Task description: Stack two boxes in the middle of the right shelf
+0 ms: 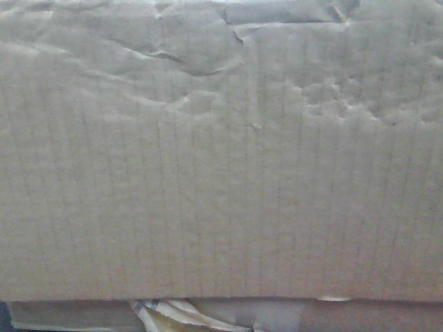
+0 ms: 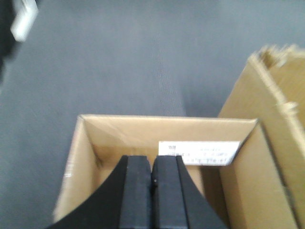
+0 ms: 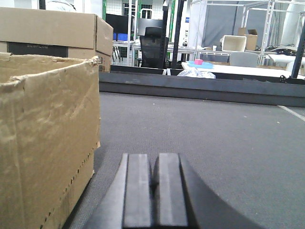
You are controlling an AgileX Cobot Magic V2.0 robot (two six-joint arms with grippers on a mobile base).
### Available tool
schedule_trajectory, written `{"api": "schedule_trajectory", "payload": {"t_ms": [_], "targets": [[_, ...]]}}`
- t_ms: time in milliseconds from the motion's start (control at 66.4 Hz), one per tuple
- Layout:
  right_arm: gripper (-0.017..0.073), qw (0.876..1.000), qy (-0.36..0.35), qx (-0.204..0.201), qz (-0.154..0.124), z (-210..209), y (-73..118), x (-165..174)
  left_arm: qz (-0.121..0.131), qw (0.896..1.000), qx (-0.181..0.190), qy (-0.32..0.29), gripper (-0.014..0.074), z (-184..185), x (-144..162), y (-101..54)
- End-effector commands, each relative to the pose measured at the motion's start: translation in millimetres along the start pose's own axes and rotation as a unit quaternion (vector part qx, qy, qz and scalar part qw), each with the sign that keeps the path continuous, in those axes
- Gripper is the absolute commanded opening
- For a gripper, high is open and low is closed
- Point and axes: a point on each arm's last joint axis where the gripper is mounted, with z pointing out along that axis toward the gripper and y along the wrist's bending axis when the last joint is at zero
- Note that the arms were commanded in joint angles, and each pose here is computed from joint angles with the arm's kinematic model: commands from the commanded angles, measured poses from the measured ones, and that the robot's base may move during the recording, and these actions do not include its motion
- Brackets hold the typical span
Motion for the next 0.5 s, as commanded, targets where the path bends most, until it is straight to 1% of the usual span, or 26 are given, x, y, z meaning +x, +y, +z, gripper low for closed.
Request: {"api": "schedule_trajectory", "payload": {"t_ms": [0,45,121,181,256,286,331,377,482], "targets": [[-0.0162,1.000,-0.008,0.002,-0.001,0.0,-0.2,-1.4,-0.015,0.998,-0.002,0.055,-0.0111,22.0,-8.2,6.8],[-0.0162,1.000,-0.008,0.002,-0.001,0.0,-0.2,-1.4,-0.015,0.997,-0.007,0.075,-0.0111,30.6,-12.8,12.4],[-0.0162,1.000,-0.008,0.002,-0.001,0.0,-0.2,-1.4,0.002,0.995,-0.016,0.099,-0.0111,40.2,-17.9,23.8],[-0.0162,1.000,-0.008,0.002,-0.001,0.0,-0.2,-1.4,0.004,0.993,-0.024,0.115,-0.0111,45.5,-20.6,35.0],[-0.0162,1.000,-0.008,0.002,-0.001,0.0,-0.2,-1.4,-0.003,0.991,-0.016,0.132,-0.0111,50.1,-22.8,46.6],[-0.0162,1.000,-0.008,0.002,-0.001,0.0,-0.2,-1.4,0.000,0.990,-0.009,0.140,-0.0111,51.4,-22.4,49.8],[-0.0162,1.000,-0.008,0.002,-0.001,0.0,-0.2,-1.4,-0.006,0.989,-0.002,0.146,-0.0111,53.6,-21.6,54.4],[-0.0162,1.000,-0.008,0.002,-0.001,0.0,-0.2,-1.4,-0.015,0.988,-0.005,0.154,-0.0111,56.5,-19.6,60.7],[-0.0162,1.000,-0.008,0.002,-0.001,0.0,-0.2,-1.4,-0.022,0.985,-0.008,0.172,-0.0107,62.5,-15.8,67.9]]}}
